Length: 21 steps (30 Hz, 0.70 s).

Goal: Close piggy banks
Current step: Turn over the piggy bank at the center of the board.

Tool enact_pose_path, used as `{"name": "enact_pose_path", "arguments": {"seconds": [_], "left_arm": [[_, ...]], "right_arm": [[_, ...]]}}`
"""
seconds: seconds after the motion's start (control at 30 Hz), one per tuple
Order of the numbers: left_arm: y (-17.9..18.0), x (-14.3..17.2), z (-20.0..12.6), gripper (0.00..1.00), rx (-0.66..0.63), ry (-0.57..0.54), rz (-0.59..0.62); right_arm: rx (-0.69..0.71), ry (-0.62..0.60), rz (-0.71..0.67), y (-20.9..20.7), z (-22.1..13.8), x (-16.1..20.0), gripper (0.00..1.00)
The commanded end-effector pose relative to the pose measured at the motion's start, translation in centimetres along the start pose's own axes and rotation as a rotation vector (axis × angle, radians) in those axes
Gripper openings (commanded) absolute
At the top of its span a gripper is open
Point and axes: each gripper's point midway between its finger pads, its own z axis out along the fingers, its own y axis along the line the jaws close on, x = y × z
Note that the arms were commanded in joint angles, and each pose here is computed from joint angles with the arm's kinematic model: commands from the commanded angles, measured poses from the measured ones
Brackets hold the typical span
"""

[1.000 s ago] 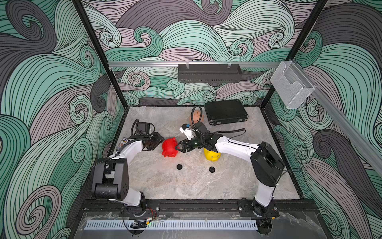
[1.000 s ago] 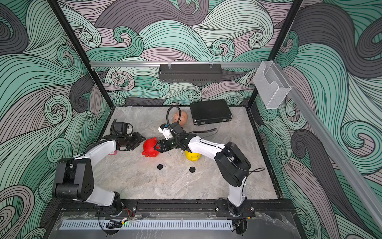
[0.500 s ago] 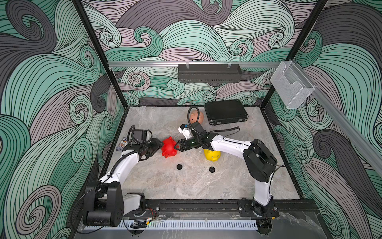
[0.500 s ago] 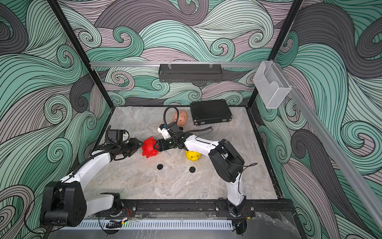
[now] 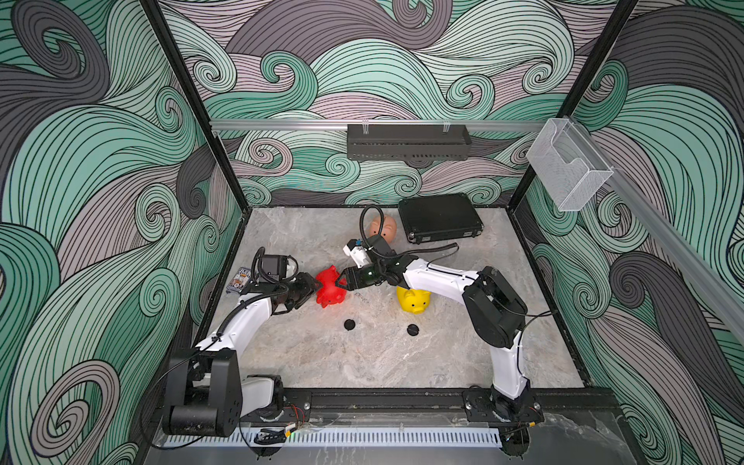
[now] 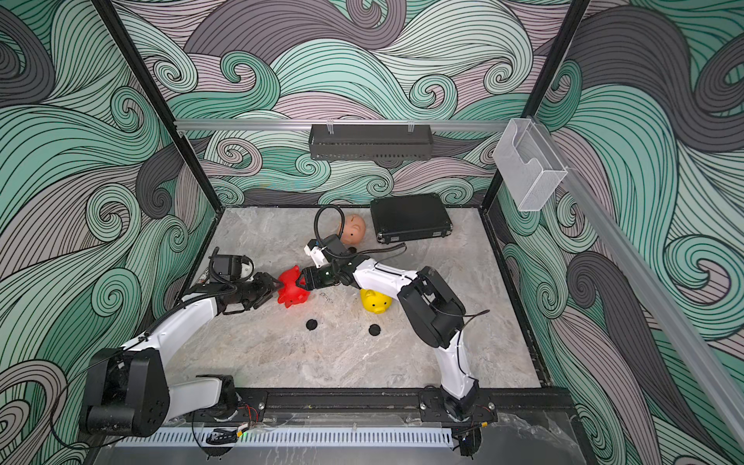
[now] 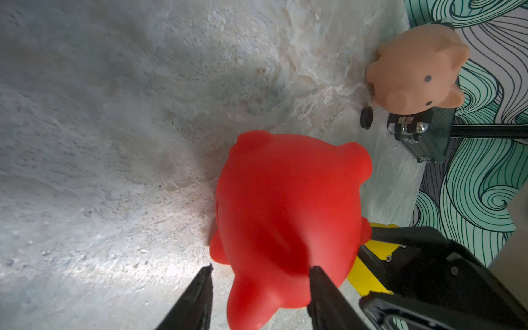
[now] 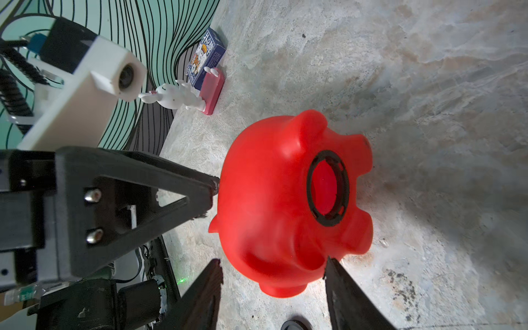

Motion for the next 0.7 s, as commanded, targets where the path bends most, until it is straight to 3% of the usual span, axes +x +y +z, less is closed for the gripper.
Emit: {"name": "enact_pose_path", "arguments": {"seconds": [0.0,0.67], "left_arm": [[-0.3,-0.2,0.2,0.52,0.021,0.007,0.010],[0.2,-0.9,1.8,0.48,-0.003,0.027,-0.005]], "right_arm": [[-0.036,0.014,0.028,0.6,0.2,-0.2,0.58],[0.002,0.022,0.059,-1.1,0.6,-0.9,0.59]]}}
